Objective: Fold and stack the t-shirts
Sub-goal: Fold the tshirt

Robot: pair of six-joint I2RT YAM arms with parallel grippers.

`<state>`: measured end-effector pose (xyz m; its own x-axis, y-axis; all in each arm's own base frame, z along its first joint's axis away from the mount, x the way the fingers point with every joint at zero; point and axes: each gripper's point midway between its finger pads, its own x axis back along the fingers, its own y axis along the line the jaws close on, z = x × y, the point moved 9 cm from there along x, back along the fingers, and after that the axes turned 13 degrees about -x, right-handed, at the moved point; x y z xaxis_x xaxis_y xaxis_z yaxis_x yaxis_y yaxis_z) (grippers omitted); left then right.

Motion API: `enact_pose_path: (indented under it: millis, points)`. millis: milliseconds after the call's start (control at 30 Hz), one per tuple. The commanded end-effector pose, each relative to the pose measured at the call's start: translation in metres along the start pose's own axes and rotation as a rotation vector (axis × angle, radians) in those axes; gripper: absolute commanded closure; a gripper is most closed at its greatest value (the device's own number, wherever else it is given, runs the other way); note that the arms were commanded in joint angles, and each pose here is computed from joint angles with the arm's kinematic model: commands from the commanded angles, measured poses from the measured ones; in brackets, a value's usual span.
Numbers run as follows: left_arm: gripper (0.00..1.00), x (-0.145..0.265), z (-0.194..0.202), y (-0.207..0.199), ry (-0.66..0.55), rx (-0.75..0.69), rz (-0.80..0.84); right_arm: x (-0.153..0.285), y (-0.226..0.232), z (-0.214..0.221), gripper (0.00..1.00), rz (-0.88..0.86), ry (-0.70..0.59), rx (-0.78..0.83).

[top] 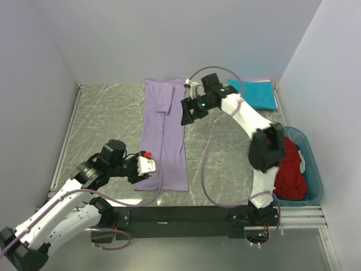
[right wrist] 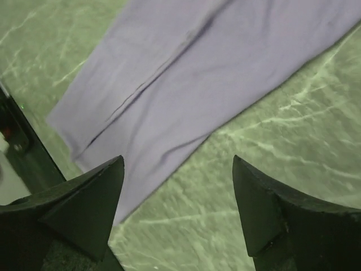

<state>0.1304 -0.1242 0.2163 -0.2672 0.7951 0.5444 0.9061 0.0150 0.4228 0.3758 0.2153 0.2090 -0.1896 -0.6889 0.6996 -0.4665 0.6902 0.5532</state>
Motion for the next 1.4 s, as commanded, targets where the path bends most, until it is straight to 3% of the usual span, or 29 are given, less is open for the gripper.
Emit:
enact_pose_path:
  millis: [0,167,200,233,333,500,767,1367]
  points:
    - [0.46,0.014,0.034,-0.027,0.116,0.017,0.109,0.060,0.033,0.039,0.17,0.027,-0.014,0.242]
    - [0.42,0.014,0.057,-0.039,0.162,0.011,0.180,0.058,0.052,0.109,0.23,0.160,0.036,0.532]
    - [0.41,0.012,0.064,-0.043,0.165,-0.019,0.208,0.048,0.046,0.135,0.24,0.183,0.093,0.563]
    - [0.41,0.011,0.067,-0.043,0.167,-0.031,0.213,0.048,0.060,0.142,0.25,0.201,0.047,0.654]
    - [0.41,0.002,0.079,-0.041,0.197,-0.028,0.201,0.032,0.071,0.174,0.27,0.188,0.080,0.789]
    - [0.42,-0.007,0.096,-0.037,0.238,-0.054,0.309,0.006,0.080,0.204,0.31,0.172,0.131,0.923]
    - [0.47,-0.013,0.111,-0.043,0.219,-0.192,0.387,-0.019,0.092,0.229,0.38,0.096,0.147,0.987]
    - [0.51,-0.030,0.129,-0.041,0.238,-0.242,0.439,-0.052,0.083,0.262,0.37,0.054,0.251,1.028]
